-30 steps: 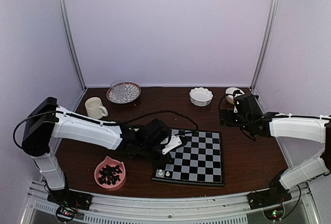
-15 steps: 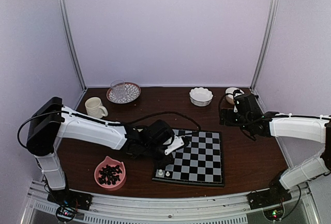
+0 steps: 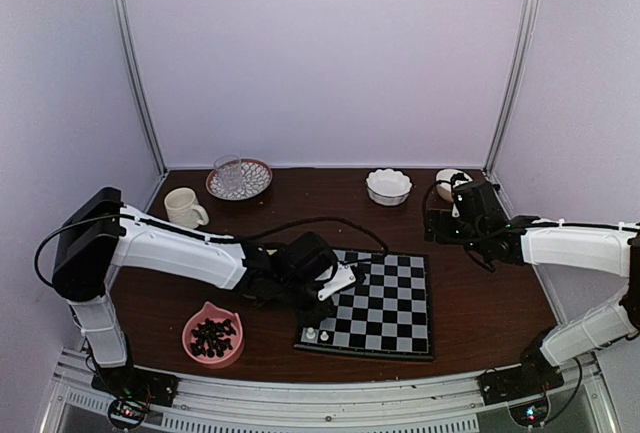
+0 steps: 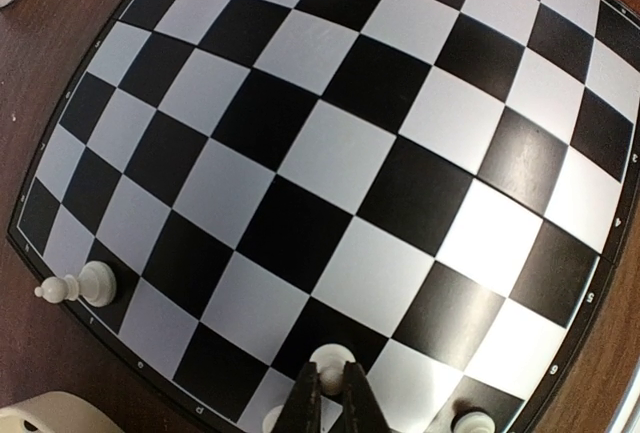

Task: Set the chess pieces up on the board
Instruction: Place the pawn at f2.

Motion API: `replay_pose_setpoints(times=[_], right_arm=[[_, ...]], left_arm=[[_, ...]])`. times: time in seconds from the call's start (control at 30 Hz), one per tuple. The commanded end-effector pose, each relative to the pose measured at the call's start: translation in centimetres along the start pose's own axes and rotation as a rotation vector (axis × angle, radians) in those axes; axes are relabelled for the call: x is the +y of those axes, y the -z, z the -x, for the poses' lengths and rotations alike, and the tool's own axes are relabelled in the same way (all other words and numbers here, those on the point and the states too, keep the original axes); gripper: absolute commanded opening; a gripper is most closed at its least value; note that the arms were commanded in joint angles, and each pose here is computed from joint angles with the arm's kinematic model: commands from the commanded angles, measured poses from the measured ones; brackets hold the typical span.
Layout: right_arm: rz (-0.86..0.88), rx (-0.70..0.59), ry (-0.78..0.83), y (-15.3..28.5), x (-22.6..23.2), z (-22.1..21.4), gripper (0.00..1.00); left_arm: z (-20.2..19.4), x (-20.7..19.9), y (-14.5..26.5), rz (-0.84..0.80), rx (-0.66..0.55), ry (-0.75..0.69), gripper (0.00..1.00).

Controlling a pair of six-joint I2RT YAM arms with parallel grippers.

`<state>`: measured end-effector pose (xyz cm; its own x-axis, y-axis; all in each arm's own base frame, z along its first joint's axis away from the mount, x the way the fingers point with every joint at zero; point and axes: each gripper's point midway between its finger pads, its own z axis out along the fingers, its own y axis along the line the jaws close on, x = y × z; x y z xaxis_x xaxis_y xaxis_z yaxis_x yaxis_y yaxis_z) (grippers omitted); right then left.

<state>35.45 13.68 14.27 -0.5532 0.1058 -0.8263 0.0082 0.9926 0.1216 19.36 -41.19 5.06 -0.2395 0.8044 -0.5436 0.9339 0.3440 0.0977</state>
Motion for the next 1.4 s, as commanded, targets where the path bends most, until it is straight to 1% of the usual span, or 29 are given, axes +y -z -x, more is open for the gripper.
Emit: replay_pose_setpoints(times=[0.0, 0.7, 0.87, 1.03, 1.2, 1.37], right_arm=[[-0.002, -0.031, -0.001, 0.6, 0.2, 1.2, 0.96], [-0.002, -0.031, -0.001, 0.6, 0.2, 1.2, 0.96], [0.0, -0.03, 0.0, 0.6, 0.2, 1.2, 0.96], [0.0, -0.032, -0.002, 0.7, 0.2, 1.2, 0.96], [-0.002, -0.036, -0.002, 0.8, 0.1, 1.3, 0.96], [-0.005, -0.035, 0.0, 0.7, 0.1, 1.3, 0.96]], left_arm=[[1.2, -0.3, 0.0, -0.005, -0.026, -0.019, 0.1], [1.3, -0.3, -0.4, -0.005, -0.025, -0.019, 0.11], [1.3, -0.5, -0.2, -0.014, -0.025, -0.02, 0.21], [1.4, -0.5, -0.1, -0.01, -0.028, -0.02, 0.29], [2.2, -0.2, 1.4, 0.011, -0.064, -0.022, 0.33], [3.9, -0.8, 4.4, -0.024, -0.157, -0.022, 0.35]])
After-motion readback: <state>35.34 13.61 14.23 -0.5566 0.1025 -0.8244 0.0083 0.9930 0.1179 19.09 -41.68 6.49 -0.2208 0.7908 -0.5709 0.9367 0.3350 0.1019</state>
